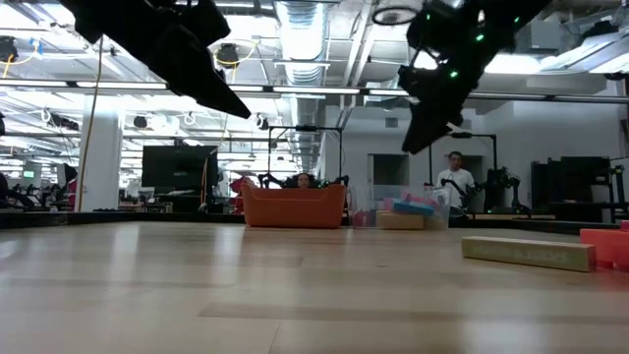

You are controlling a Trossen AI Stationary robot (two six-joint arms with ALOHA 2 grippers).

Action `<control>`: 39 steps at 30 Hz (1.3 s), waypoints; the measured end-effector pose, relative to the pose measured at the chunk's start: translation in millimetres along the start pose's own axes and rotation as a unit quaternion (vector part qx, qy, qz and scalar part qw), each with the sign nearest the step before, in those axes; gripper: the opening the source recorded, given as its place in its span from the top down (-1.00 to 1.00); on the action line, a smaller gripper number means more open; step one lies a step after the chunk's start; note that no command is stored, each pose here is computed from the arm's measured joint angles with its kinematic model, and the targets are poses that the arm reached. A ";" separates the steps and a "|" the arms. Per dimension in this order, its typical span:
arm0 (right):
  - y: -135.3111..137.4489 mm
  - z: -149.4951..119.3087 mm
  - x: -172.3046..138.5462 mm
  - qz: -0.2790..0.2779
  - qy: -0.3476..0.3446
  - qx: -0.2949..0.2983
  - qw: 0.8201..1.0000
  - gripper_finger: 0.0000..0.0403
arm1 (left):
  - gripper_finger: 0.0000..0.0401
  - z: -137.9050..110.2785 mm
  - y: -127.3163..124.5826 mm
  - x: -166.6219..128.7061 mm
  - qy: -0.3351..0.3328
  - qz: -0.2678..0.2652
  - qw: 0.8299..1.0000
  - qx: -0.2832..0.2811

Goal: Sort blocks by size
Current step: Put the wooden block into the transparent bin

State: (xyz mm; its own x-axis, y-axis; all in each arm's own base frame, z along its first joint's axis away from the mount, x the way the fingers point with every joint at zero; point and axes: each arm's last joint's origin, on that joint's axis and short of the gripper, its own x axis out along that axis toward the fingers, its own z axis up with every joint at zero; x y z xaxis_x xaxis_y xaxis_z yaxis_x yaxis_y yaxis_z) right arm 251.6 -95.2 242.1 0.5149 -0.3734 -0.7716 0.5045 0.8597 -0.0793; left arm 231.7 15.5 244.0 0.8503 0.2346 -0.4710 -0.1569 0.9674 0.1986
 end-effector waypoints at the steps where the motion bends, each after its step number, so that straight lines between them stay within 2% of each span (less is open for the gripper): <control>1: 14.9 -8.6 0.1 0.017 0.017 -0.007 1.000 -0.12 | -0.26 0.1 -0.9 -0.2 0.000 -0.002 1.000 0.001; 6: 82.3 -44.8 -13.4 0.085 0.073 -0.028 0.993 -0.12 | -0.26 3.5 -3.9 -0.9 -0.017 -0.006 1.000 0.007; 11: 123.5 -65.8 -34.2 0.131 0.084 -0.008 0.988 -0.12 | -0.26 8.1 -3.5 -1.1 -0.041 -0.003 0.999 0.013; 17: 154.4 -85.2 -21.5 0.126 0.123 0.050 0.983 -0.12 | -0.26 11.4 -3.1 -1.4 -0.058 -0.002 0.998 0.001; 23: 194.7 -97.3 -9.1 0.123 0.150 0.044 0.980 -0.12 | -0.26 8.2 -3.5 -1.1 -0.041 -0.004 0.999 -0.010; 27: 212.6 -98.9 -1.6 0.111 0.166 0.031 0.979 -0.12 | -0.26 8.1 -3.5 -1.1 -0.041 -0.004 0.999 -0.010; 32: 221.1 -97.9 5.5 0.076 0.198 0.002 0.977 -0.12 | -0.26 8.1 -3.5 -1.1 -0.041 -0.004 0.999 -0.005; 39: 229.6 -87.5 2.5 0.089 0.196 -0.008 0.976 -0.12 | -0.26 5.9 -3.5 -1.0 -0.029 -0.001 1.000 0.000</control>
State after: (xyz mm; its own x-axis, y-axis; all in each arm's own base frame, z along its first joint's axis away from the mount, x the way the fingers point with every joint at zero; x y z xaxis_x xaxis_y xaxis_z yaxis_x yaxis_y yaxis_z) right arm 308.2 131.8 166.8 0.2867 -0.0575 -0.9563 0.4184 0.9055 0.0710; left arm 234.4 11.3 248.8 0.8786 0.2263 -0.4205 -0.1547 0.9680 0.1976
